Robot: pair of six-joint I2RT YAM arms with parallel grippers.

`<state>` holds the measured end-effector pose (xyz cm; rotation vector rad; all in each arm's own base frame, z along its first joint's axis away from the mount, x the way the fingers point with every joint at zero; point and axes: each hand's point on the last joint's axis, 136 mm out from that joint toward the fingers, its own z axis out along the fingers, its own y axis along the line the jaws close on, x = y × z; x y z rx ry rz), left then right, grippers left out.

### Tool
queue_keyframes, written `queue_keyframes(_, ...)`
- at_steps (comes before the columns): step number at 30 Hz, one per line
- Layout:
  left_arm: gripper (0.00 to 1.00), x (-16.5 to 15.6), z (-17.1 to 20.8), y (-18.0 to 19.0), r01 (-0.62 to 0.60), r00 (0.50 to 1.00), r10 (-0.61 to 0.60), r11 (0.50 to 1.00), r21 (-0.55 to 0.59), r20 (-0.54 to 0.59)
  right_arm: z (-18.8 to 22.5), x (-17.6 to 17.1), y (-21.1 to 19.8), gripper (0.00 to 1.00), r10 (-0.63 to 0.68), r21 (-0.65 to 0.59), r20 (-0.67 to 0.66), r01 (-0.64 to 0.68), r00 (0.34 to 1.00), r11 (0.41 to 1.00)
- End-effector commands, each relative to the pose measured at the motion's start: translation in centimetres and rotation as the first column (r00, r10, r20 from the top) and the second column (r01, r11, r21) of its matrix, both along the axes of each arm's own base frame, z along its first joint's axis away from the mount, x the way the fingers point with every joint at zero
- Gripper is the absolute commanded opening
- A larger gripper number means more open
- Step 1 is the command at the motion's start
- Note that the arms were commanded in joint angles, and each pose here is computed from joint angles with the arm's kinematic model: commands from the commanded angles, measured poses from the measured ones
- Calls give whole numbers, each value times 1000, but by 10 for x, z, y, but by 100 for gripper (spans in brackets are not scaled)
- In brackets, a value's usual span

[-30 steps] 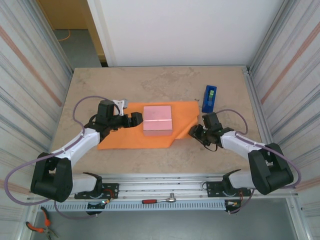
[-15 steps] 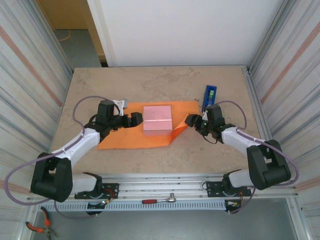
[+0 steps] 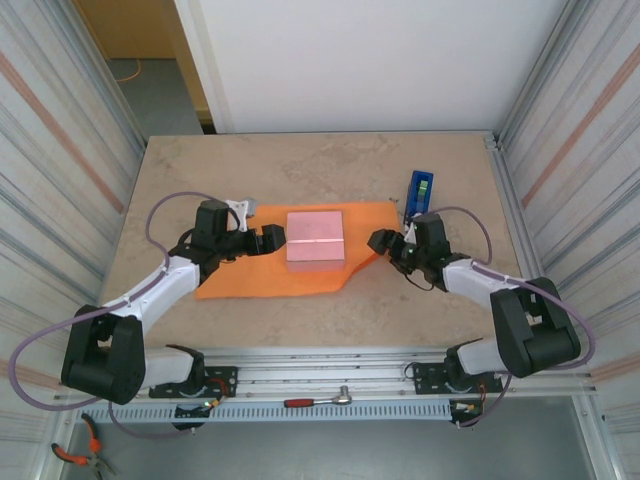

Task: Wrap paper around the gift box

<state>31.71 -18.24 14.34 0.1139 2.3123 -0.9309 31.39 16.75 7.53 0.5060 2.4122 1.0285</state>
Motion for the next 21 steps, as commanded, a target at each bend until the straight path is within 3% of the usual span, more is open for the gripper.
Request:
queue_keyframes(1,90,0,7,-6,34,999,-34,999,-12,21,14,-1,-2,75,-43,64,29,41,999,997)
queue_keyframes(10,90,0,9,-7,35,999,-35,999,-12,22,9,-19,-16,73,-81,10,-10,81,997,997)
queue_keyframes(21,90,1,13,-7,39,999,-38,999,-9,23,-15,-47,-37,55,-101,-108,-120,88,988,990)
